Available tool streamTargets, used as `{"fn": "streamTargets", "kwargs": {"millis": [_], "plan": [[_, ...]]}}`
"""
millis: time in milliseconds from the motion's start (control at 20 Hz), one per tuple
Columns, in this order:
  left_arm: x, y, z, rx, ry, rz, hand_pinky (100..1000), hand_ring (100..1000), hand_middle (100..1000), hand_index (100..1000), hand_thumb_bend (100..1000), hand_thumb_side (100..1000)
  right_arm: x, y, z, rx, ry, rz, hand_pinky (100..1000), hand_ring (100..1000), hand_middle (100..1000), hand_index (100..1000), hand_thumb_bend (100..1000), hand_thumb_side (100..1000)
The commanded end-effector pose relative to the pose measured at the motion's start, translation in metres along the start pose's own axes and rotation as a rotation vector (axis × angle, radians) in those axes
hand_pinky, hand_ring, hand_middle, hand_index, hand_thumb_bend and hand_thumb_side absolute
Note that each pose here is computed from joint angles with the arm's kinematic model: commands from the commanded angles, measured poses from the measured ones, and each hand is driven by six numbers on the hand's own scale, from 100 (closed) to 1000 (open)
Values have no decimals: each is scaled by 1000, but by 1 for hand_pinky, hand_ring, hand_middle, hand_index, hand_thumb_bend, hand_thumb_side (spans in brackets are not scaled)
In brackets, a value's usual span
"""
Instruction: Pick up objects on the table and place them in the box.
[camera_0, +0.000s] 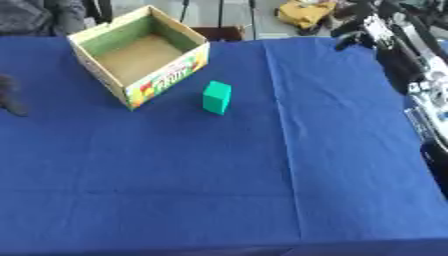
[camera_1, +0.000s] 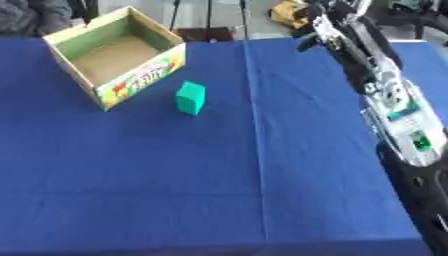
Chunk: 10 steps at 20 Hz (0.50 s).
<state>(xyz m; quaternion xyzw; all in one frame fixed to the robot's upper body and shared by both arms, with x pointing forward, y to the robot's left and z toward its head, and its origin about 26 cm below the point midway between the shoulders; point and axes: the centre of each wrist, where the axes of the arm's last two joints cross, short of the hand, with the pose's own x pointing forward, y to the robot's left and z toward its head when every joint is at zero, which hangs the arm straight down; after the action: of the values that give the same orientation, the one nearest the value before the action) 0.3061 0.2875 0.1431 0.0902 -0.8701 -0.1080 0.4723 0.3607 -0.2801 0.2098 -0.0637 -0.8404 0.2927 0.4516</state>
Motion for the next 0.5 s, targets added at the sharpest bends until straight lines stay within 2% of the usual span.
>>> {"fn": "streamTargets", "kwargs": {"millis": [50,500], "plan": [[6,1,-4,-17,-27,-8,410,359,467,572,507,863,7,-8,-16,91,6,115,638,742,772,920,100,673],[6,0,-3,-32,-26,-7,410,359,467,572,507,863,7,14,-81,311,47,248,696,799,819,933,176,689]]}}
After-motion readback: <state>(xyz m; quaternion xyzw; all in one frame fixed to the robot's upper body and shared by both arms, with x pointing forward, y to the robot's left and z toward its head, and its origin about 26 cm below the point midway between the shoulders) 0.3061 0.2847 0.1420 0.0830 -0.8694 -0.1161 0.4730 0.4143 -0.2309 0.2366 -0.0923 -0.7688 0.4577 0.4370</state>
